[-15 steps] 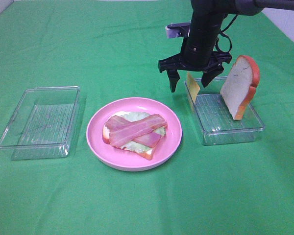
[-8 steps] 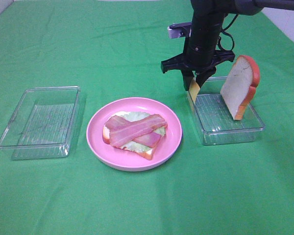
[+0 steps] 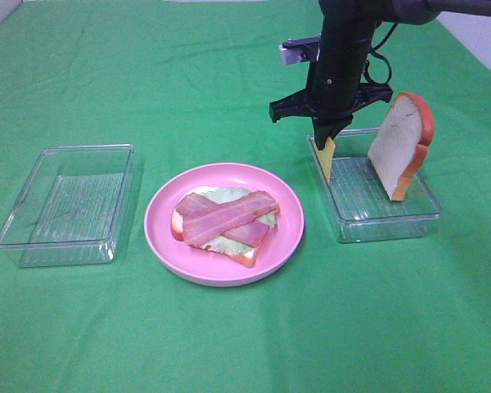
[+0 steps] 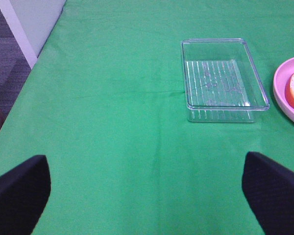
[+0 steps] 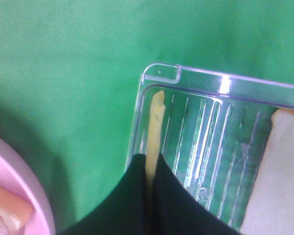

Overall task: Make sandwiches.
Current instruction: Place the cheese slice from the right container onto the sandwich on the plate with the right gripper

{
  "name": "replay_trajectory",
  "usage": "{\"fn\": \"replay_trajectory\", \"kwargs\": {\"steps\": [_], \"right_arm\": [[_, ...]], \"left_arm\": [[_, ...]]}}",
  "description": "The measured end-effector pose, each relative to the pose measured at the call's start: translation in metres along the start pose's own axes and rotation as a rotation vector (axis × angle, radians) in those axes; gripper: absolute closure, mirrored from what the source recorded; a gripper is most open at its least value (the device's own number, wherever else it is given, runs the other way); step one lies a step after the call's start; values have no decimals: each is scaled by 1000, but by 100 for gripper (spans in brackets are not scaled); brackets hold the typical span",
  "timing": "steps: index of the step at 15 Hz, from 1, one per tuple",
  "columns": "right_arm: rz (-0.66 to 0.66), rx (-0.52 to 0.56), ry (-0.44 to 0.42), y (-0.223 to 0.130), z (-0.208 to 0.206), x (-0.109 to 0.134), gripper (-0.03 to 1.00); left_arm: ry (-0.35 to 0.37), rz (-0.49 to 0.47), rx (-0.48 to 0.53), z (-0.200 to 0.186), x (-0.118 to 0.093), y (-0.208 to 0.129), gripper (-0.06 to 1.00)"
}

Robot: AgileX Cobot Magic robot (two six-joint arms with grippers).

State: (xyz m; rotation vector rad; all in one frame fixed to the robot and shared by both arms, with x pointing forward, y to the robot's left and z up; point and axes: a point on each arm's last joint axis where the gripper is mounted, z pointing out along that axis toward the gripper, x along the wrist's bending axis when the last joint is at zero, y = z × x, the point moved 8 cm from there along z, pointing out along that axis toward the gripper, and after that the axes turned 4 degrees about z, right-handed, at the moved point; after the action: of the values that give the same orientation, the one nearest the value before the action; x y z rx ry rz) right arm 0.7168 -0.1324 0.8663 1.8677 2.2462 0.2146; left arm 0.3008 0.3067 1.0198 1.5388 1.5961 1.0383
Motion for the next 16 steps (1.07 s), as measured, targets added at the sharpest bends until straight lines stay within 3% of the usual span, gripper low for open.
{"fn": "replay_trajectory", "kwargs": {"steps": [4,7,11,12,13,16], "right_arm": [[-32,-46,13,3,-60,-6,95],[-54,-110,118,1,-113,14,95],[-175,-91,222,-19,-128,79,95],[-270,-67,251,-43,-126,122,95],[-312,-55,265,-56,-121,142,95],[-375,-45,302,-84,-107,178,95]], "left_arm": [[0,0,0,0,0,0,-5],[0,0,0,0,0,0,-5],[0,0,0,0,0,0,-5],[0,0,0,0,0,0,-5],[0,0,0,0,0,0,-5],[0,0,0,0,0,0,-5]]}}
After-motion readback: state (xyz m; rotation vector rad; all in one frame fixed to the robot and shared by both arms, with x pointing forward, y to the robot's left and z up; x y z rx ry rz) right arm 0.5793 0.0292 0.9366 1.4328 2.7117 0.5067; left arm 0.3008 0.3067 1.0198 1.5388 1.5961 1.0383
